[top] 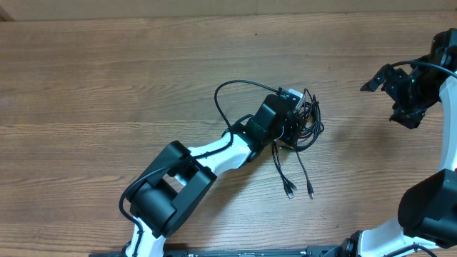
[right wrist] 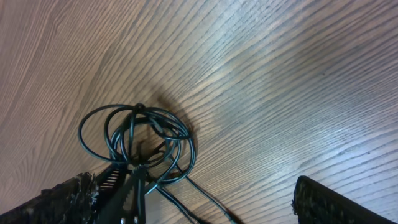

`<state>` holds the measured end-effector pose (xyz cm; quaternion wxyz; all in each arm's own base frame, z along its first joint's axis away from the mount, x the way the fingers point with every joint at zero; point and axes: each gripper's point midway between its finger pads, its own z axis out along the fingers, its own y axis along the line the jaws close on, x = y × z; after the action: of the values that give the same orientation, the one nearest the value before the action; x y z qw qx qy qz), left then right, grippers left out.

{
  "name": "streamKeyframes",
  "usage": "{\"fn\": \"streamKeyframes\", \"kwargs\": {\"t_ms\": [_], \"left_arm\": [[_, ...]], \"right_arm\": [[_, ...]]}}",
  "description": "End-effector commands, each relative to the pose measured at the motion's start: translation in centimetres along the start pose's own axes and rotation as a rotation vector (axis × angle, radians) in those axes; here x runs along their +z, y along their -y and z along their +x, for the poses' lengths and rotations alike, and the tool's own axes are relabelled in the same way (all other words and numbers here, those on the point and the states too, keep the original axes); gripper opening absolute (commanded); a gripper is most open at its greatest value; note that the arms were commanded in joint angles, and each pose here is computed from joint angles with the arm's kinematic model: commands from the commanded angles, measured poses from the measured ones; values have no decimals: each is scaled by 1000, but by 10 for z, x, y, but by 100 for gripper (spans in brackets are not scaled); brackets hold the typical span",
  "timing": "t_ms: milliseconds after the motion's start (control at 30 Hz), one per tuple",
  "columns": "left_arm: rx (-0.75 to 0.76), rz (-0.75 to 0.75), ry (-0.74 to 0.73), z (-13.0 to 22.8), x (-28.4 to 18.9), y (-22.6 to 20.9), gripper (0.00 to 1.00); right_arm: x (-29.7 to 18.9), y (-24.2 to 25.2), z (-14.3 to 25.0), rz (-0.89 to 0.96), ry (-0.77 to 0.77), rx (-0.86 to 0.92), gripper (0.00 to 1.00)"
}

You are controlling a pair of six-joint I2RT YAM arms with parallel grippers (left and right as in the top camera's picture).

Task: Untangle cables

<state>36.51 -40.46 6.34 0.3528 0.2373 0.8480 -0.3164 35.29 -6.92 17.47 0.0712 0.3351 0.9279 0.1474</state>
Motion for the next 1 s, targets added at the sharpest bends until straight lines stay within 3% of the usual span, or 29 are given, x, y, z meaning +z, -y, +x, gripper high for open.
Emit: {"fn": "streamKeyframes", "kwargs": {"t_ms": [0, 33, 200, 400, 633, 767, 967], "left_arm": [[-15, -18, -5, 5, 6, -6, 8], [-17, -18, 8, -1, 4, -7, 4], [-40, -49, 97, -50, -34, -23, 4], [-122, -172, 183, -114, -146, -65, 4], [-216, -211, 131, -107, -234, -78, 4], [-114, -55, 47, -92, -253, -56, 4], [-123, 90, 40, -88, -271, -58, 4]], "right_arm": [[-16, -8, 0, -26, 39, -16, 100], [-16, -10, 1, -35, 31, -15, 100], [-12, -20, 11, -72, -6, -29, 100], [0, -61, 30, -96, -20, -170, 100], [14, -121, 58, -155, -9, -353, 100], [19, -153, 83, -250, -58, -445, 99], [25, -190, 112, -405, -127, -635, 76]]}}
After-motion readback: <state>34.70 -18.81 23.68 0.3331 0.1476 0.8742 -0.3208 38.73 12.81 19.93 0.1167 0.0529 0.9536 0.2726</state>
